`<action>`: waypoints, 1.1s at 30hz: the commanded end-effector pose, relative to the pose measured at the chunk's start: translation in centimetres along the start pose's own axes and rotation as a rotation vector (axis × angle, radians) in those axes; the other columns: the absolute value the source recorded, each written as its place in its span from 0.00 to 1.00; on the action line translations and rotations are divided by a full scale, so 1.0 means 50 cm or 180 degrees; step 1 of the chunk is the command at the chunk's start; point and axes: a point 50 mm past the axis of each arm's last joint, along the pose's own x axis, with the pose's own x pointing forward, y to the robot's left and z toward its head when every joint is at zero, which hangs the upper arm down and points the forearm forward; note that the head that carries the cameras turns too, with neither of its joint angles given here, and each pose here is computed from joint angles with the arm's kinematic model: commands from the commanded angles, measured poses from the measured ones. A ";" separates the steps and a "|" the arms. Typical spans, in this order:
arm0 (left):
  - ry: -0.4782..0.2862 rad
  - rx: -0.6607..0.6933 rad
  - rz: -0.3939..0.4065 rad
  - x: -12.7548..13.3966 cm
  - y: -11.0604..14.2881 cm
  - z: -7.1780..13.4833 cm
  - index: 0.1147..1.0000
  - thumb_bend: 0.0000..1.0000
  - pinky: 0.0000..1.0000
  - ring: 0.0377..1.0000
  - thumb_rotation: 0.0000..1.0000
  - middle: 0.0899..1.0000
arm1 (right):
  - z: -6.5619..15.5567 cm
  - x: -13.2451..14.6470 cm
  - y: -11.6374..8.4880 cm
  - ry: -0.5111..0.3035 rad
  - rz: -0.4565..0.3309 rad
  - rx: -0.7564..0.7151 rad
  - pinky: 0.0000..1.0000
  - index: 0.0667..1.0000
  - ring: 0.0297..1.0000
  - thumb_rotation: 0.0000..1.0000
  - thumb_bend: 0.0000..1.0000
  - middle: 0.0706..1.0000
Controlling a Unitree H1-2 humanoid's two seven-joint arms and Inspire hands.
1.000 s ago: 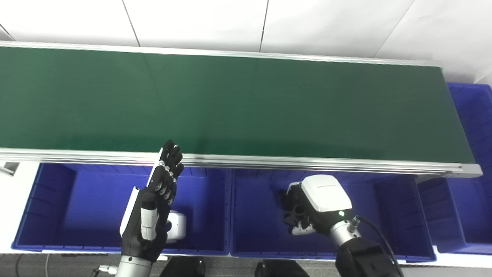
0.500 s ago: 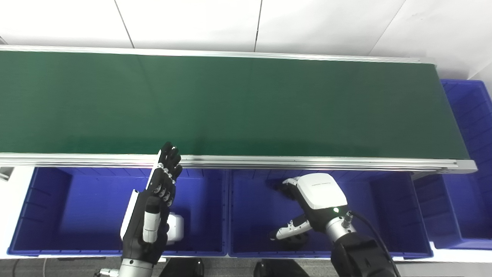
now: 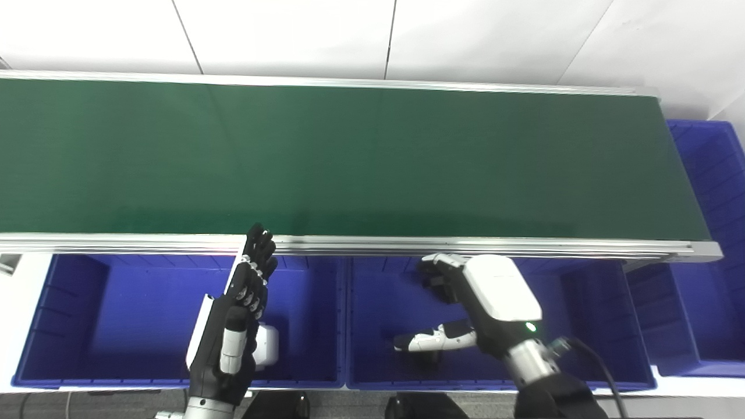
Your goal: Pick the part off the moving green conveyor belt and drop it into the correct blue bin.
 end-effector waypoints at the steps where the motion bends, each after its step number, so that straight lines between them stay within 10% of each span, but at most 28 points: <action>1: -0.0147 0.0020 -0.0022 -0.008 -0.003 0.004 1.00 0.76 1.00 1.00 0.96 1.00 | 0.036 -0.030 -0.005 -0.0339 -0.0440 0.0723 0.49 0.69 0.60 0.77 0.81 0.68; 6: -0.0167 0.0041 -0.0060 -0.010 -0.001 -0.013 1.00 0.78 1.00 1.00 0.94 1.00 | 0.059 -0.108 0.053 -0.0469 -0.1400 0.2310 0.57 0.61 0.63 0.81 0.69 0.65; 10: -0.0154 0.0069 -0.0040 -0.008 0.001 -0.023 1.00 0.78 1.00 1.00 0.93 1.00 | 0.061 -0.143 0.099 -0.0270 -0.1574 0.2889 0.63 0.67 0.65 0.93 0.64 0.71; 15: -0.0205 0.0115 -0.0036 -0.004 0.008 -0.033 1.00 0.75 1.00 1.00 0.93 1.00 | 0.050 -0.163 0.142 0.0031 -0.1477 0.3264 0.68 0.71 0.69 0.99 0.72 0.78; 22: -0.0237 0.0151 -0.0044 -0.002 0.011 -0.044 1.00 0.75 1.00 1.00 0.93 1.00 | 0.017 -0.158 0.197 -0.0099 -0.0545 0.3630 0.99 0.99 0.99 0.97 0.89 0.99; 33: -0.0265 0.0189 -0.0033 -0.003 0.004 -0.025 1.00 0.77 1.00 1.00 0.95 1.00 | 0.013 -0.140 0.192 -0.0256 -0.0458 0.3381 1.00 1.00 1.00 0.95 0.92 1.00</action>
